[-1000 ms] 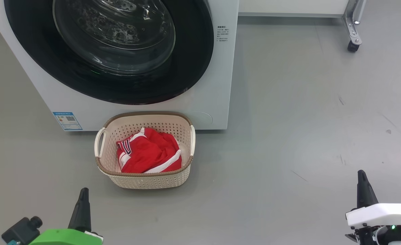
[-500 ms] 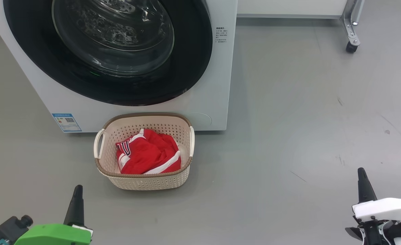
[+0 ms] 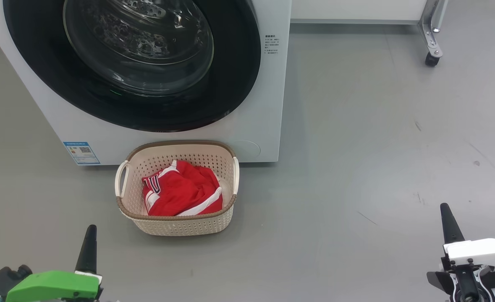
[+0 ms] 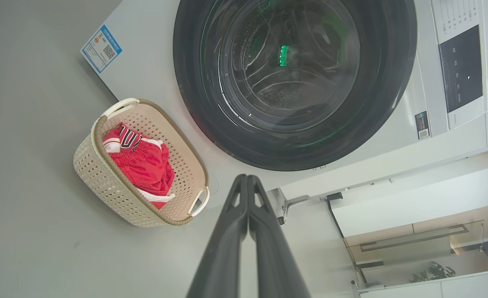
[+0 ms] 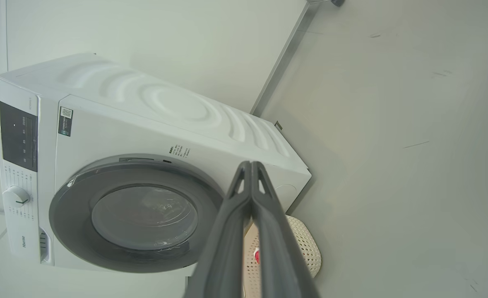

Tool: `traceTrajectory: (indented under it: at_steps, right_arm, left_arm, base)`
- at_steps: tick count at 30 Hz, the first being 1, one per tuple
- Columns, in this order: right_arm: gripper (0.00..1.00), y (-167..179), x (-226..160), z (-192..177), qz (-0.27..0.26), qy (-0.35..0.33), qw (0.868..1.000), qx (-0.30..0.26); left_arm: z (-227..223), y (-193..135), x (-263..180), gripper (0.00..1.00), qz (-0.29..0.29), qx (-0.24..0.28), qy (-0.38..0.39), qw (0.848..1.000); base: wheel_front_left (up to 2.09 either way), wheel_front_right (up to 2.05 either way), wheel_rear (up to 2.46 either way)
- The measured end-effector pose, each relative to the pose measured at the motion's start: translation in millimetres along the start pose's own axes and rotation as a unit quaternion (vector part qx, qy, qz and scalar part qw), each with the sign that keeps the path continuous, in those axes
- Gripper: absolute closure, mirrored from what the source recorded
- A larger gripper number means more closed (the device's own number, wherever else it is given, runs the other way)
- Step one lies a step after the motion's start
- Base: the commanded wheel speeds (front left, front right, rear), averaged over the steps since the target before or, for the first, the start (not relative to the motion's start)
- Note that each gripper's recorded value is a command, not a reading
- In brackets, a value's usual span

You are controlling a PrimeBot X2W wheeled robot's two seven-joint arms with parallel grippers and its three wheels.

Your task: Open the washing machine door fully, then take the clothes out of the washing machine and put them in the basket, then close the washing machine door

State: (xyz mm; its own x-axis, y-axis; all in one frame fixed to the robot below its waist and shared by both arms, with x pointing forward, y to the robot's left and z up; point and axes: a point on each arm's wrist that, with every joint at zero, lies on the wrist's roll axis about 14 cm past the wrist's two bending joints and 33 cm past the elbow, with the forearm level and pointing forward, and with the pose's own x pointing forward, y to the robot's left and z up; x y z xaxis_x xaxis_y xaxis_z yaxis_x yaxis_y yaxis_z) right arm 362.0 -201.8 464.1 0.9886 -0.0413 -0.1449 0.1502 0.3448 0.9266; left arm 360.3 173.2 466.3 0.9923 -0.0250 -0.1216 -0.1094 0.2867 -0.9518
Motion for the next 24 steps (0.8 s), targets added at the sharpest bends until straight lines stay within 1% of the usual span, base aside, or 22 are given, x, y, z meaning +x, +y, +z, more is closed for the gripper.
traceTrajectory:
  at_steps: [13,24]
  right_arm:
    - [1.0,5,4,3,0.009,0.001,0.996,0.088]
    - [1.0,9,8,7,0.019,0.001,0.987,0.161]
  left_arm:
    - [5,-2,5,1.0,-0.002,-0.071,0.002,0.997]
    - [11,-6,9,1.0,-0.009,-0.133,0.001,0.991]
  base:
    - [0.0,0.0,0.0]
    - [0.0,0.0,0.0]
